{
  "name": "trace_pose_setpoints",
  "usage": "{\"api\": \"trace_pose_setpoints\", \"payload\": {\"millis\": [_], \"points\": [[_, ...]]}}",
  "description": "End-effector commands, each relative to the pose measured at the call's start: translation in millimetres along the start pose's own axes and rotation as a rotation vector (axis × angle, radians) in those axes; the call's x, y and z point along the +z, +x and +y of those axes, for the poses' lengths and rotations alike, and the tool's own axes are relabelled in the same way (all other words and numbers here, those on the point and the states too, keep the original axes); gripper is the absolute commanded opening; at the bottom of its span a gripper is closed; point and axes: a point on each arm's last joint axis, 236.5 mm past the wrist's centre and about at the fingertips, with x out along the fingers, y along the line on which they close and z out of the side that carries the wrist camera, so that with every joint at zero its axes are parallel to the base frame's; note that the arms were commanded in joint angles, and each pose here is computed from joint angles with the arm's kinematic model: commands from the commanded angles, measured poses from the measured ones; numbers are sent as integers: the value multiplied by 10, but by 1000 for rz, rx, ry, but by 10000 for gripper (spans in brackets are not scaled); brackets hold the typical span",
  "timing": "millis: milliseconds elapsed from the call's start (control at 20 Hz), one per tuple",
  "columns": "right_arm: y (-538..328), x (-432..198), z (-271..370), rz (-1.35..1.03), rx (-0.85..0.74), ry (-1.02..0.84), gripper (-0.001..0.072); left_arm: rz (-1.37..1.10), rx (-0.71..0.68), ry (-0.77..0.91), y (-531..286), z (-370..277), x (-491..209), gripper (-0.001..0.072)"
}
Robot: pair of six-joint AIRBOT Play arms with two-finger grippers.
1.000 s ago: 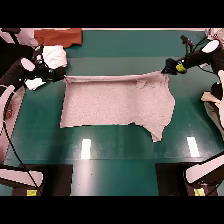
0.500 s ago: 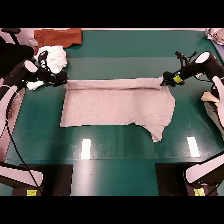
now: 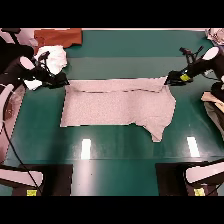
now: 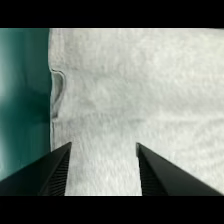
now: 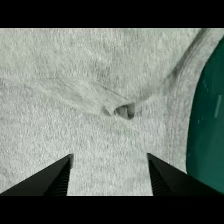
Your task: Fold the shirts.
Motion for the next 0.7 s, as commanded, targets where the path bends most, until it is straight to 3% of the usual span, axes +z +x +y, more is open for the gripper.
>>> {"api": "trace_pose_setpoints", "payload": {"millis": [0, 250, 400, 450, 500, 650], "points": [[-487, -184, 83, -18, -35, -17, 623, 2, 45, 94, -499, -57, -76, 483], [-476, -1024, -27, 84, -6, 92, 624, 85, 127, 62, -814, 190, -789, 483], [-410, -1409, 64, 57, 154, 232, 624, 159, 120, -11, -731, 342, -1348, 483], [-400, -1483, 108, 34, 212, 278, 624, 173, 99, -32, -699, 343, -1465, 512], [-381, -1576, 152, 25, 261, 317, 624, 190, 63, -47, -659, 305, -1562, 603], [-295, -1879, 154, 25, 276, 382, 623, 239, 3, -48, -555, 231, -1772, 614]]}}
